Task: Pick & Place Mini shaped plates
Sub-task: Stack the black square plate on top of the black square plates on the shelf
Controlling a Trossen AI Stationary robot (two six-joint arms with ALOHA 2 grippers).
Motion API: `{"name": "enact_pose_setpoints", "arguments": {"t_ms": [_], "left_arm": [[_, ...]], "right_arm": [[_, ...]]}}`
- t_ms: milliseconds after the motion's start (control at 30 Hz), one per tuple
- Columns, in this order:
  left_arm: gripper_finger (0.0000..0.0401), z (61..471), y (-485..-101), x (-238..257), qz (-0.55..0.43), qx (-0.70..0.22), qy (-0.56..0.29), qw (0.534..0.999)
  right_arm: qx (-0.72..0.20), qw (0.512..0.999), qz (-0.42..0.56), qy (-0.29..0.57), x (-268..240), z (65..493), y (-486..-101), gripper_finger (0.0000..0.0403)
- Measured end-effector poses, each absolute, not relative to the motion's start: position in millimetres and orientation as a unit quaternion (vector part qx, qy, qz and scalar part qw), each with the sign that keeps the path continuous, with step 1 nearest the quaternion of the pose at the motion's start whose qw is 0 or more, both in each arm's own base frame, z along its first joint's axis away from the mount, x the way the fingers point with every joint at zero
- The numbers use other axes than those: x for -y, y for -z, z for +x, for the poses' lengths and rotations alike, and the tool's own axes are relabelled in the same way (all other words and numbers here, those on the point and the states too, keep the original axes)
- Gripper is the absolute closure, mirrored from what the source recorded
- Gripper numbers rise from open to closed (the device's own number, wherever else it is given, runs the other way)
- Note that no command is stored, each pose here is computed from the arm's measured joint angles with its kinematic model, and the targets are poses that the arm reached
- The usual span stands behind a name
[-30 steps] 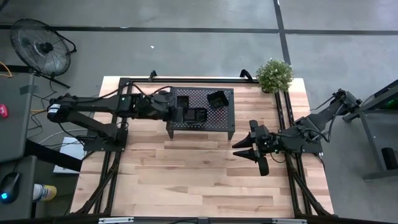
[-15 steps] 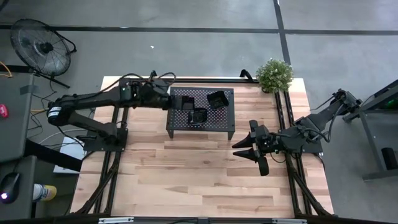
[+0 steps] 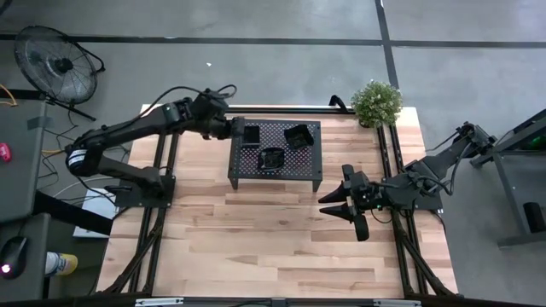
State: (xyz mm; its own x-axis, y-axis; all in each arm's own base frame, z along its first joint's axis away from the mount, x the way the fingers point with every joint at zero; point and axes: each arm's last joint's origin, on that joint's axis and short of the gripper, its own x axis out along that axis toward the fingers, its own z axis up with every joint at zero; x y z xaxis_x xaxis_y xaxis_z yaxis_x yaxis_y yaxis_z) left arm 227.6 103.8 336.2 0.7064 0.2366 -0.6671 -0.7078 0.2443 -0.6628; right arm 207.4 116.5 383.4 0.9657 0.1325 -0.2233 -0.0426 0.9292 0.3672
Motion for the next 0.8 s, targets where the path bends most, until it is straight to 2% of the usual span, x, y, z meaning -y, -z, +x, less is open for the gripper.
{"name": "enact_pose_setpoints", "arguments": {"t_ms": [400,800], "left_arm": [[0.0401,226,-320,-137,-0.557,-0.251,-0.295,0.735],[0.0401,234,-309,-142,-0.567,-0.281,-0.278,0.722]], "right_arm": [[-0.122,0.977,0.171,-0.044,-116,207,-383,0.0288],[-0.122,0.977,0.171,-0.044,-116,207,-383,0.0288]]}}
